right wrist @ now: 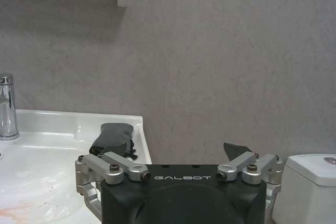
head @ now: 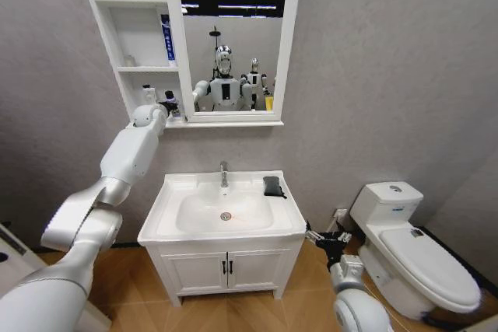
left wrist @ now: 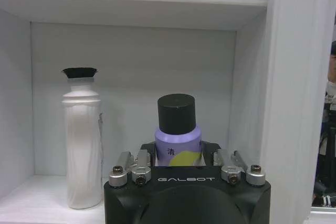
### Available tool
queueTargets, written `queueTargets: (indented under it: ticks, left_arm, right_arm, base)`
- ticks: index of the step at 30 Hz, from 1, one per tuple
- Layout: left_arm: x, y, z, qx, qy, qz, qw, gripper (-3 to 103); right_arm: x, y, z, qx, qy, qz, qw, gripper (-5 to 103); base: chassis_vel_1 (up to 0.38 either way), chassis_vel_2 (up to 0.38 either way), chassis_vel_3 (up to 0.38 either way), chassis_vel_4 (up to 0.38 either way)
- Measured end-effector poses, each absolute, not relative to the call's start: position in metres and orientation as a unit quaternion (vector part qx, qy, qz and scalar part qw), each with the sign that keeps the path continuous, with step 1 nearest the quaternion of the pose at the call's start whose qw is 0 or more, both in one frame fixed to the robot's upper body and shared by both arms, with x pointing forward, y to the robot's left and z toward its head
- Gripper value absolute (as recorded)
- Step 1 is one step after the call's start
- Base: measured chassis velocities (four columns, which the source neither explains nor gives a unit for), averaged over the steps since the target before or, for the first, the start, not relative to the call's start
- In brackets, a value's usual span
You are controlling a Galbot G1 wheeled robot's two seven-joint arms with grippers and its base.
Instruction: Move facial cleanser and shampoo from washbasin to cabinet, then wipe washbasin with towel.
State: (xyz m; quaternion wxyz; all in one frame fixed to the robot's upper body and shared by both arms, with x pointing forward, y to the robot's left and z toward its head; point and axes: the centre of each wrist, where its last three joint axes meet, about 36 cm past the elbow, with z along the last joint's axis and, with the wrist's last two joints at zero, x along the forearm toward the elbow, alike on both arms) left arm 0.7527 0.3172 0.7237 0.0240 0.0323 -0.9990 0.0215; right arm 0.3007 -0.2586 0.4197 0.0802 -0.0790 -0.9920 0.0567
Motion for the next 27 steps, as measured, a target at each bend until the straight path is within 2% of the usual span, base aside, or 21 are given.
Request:
queueTargets:
  ticks: [3,5,6,7,8,9,11,13,14,20,22,25,27]
  left_arm:
    - [0.753,0.320,0.724,0.037,-0.999,0.019,0.025,53]
    - [0.754,0.322,0.725,0.041,-0.999,0.018,0.025,64]
    - [0.754,0.322,0.725,0.041,-0.999,0.018,0.025,64]
    - [0.754,0.323,0.726,0.041,-0.999,0.018,0.024,70]
    - [0.753,0.323,0.726,0.041,-0.999,0.017,0.023,81]
    - [0.753,0.323,0.726,0.041,-0.999,0.017,0.023,81]
    - [0.750,0.323,0.727,0.037,-0.999,0.018,0.019,92]
    - [0.748,0.323,0.728,0.034,-0.999,0.020,0.017,92]
    - [0.742,0.322,0.730,0.031,-0.999,0.027,0.019,98]
    - [0.715,0.322,0.732,0.031,-0.999,0.035,0.010,100]
    - [0.678,0.321,0.724,0.037,-0.999,0.034,0.005,100]
    - [0.655,0.317,0.717,0.033,-0.999,0.032,0.003,100]
    - [0.601,0.316,0.689,0.028,-0.999,0.033,0.004,100]
  right_arm:
    - [0.300,-0.258,0.418,-0.079,-0.992,0.056,0.081,100]
    - [0.300,-0.258,0.416,-0.078,-0.992,0.055,0.083,100]
    - [0.300,-0.258,0.416,-0.078,-0.992,0.055,0.083,100]
    - [0.300,-0.257,0.416,-0.077,-0.992,0.055,0.083,100]
    - [0.300,-0.257,0.415,-0.076,-0.992,0.055,0.083,100]
    - [0.300,-0.257,0.415,-0.076,-0.992,0.055,0.083,100]
    - [0.300,-0.257,0.415,-0.076,-0.992,0.056,0.082,100]
    - [0.300,-0.257,0.415,-0.077,-0.992,0.056,0.082,100]
    - [0.300,-0.258,0.415,-0.078,-0.992,0.056,0.081,100]
    - [0.300,-0.258,0.416,-0.079,-0.992,0.056,0.079,100]
    - [0.301,-0.257,0.419,-0.079,-0.993,0.054,0.074,100]
    - [0.303,-0.257,0.420,-0.079,-0.993,0.053,0.072,100]
    - [0.306,-0.256,0.424,-0.076,-0.994,0.052,0.064,100]
  base:
    - [0.000,0.000,0.000,0.000]
    - [0.000,0.000,0.000,0.000]
    - [0.000,0.000,0.000,0.000]
    - [0.000,0.000,0.000,0.000]
    - [0.000,0.000,0.000,0.000]
    - [0.000,0.000,0.000,0.000]
    - [0.000,0.000,0.000,0.000]
    - [0.000,0.000,0.000,0.000]
    - [0.000,0.000,0.000,0.000]
    - [0.000,0.000,0.000,0.000]
    - [0.000,0.000,0.000,0.000]
    - [0.000,0.000,0.000,0.000]
    - [0.000,0.000,0.000,0.000]
